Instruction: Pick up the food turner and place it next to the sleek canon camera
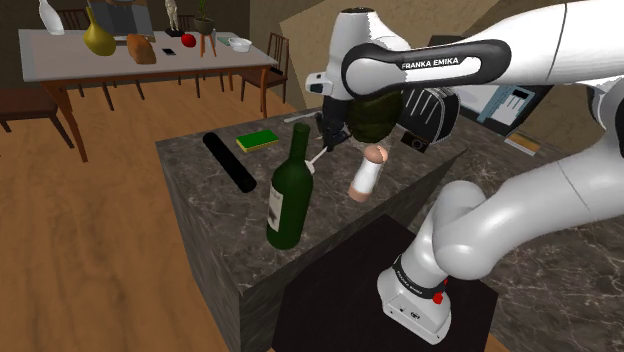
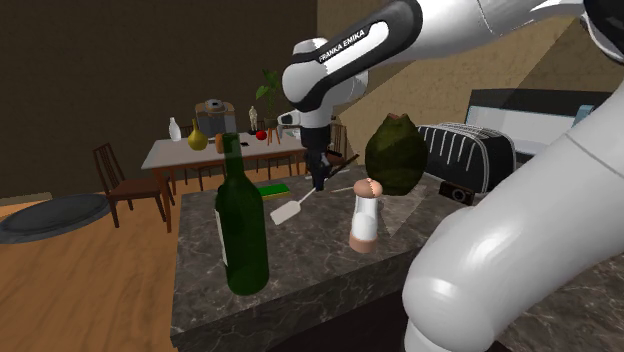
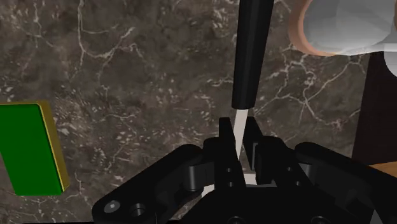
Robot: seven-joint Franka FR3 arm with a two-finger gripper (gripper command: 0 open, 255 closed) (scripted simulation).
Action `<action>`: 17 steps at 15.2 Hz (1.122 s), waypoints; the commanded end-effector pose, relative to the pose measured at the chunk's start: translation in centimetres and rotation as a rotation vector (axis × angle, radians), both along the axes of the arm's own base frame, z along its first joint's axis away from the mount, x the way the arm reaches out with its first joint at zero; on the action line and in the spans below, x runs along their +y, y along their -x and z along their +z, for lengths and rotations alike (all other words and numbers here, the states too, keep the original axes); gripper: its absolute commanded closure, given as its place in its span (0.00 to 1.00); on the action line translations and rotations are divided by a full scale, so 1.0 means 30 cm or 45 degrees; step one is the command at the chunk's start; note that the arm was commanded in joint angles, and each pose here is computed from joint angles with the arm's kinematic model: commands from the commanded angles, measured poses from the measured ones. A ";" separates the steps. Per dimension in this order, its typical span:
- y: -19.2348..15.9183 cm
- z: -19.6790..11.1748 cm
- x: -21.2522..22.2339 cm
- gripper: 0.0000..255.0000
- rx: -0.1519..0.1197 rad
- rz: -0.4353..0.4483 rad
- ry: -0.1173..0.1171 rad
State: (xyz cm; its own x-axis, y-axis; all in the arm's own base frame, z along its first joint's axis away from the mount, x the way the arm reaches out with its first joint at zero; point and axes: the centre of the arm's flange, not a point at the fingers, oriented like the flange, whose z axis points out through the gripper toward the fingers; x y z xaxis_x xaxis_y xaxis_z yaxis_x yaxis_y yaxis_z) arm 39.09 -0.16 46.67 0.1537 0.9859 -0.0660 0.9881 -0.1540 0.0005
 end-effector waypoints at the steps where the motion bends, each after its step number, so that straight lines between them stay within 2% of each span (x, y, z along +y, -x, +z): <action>1: 0.047 -0.003 -0.075 1.00 0.000 0.002 0.000; 17: 0.355 -0.002 -0.707 1.00 0.000 0.002 0.000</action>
